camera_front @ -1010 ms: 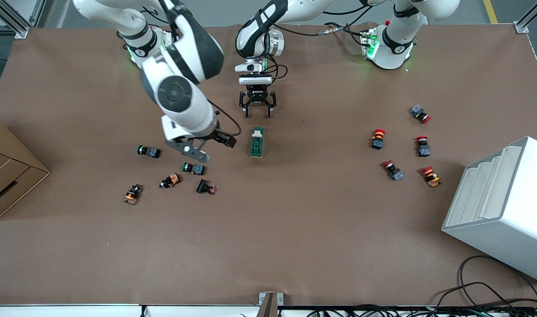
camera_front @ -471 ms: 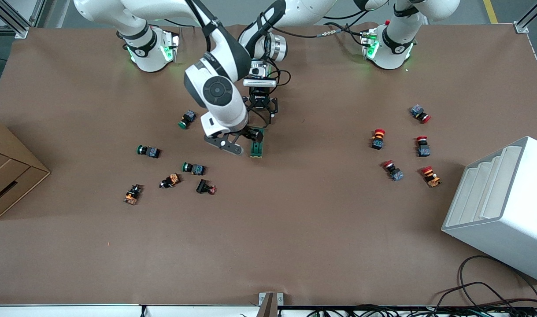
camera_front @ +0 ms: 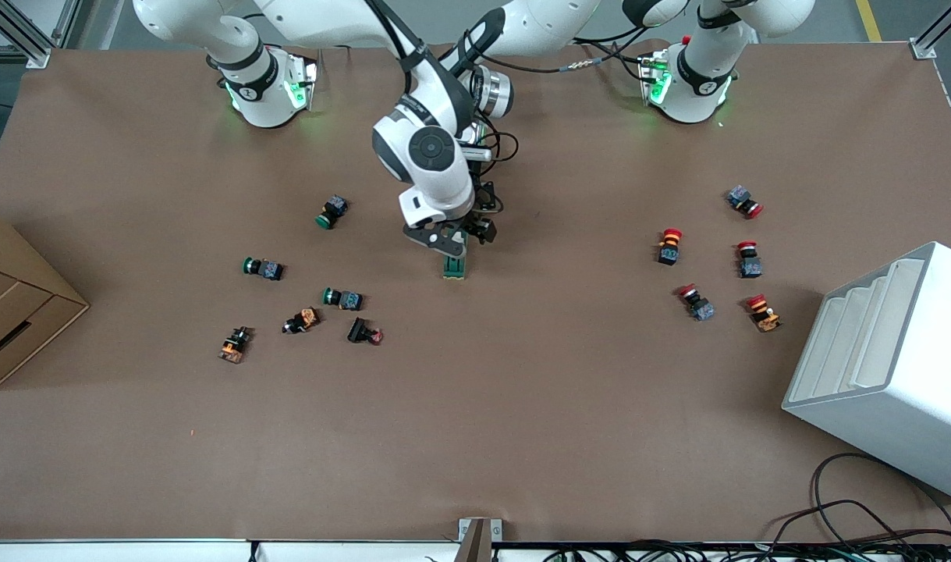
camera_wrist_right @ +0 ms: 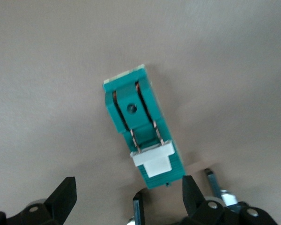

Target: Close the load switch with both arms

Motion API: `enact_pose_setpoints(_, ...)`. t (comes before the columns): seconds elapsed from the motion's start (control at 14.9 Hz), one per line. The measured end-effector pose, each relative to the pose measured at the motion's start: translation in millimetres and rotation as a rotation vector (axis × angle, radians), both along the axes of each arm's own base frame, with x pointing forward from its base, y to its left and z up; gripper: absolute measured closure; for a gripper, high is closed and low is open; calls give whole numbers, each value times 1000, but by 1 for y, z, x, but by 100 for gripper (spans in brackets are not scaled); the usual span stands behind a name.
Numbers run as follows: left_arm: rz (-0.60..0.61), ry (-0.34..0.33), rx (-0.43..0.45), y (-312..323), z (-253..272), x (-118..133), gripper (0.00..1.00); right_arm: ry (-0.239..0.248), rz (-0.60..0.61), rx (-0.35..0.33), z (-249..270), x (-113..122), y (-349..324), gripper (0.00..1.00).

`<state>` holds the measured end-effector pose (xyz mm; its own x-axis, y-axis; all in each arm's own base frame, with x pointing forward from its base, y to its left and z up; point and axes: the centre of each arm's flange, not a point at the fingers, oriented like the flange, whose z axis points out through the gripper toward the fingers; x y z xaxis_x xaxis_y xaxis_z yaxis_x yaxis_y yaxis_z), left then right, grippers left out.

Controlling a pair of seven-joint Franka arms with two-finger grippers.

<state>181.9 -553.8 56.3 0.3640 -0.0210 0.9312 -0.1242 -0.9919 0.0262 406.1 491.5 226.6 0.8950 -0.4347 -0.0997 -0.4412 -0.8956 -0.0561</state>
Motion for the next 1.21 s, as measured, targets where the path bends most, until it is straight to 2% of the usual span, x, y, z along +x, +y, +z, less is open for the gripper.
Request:
enact_pose_setpoints(0.27, -10, -14, 12, 1, -1, 0, 3, 7, -7, -14, -21, -12, 8, 0)
enact_pose_setpoints(1.08, -23, -31, 43, 1, -2, -1, 3, -15, -32, -1, -32, -5, 5, 0)
enact_pose_setpoints(1.21, -23, -32, 43, 1, -2, -1, 3, -26, -46, 6, -29, 2, 2, 0)
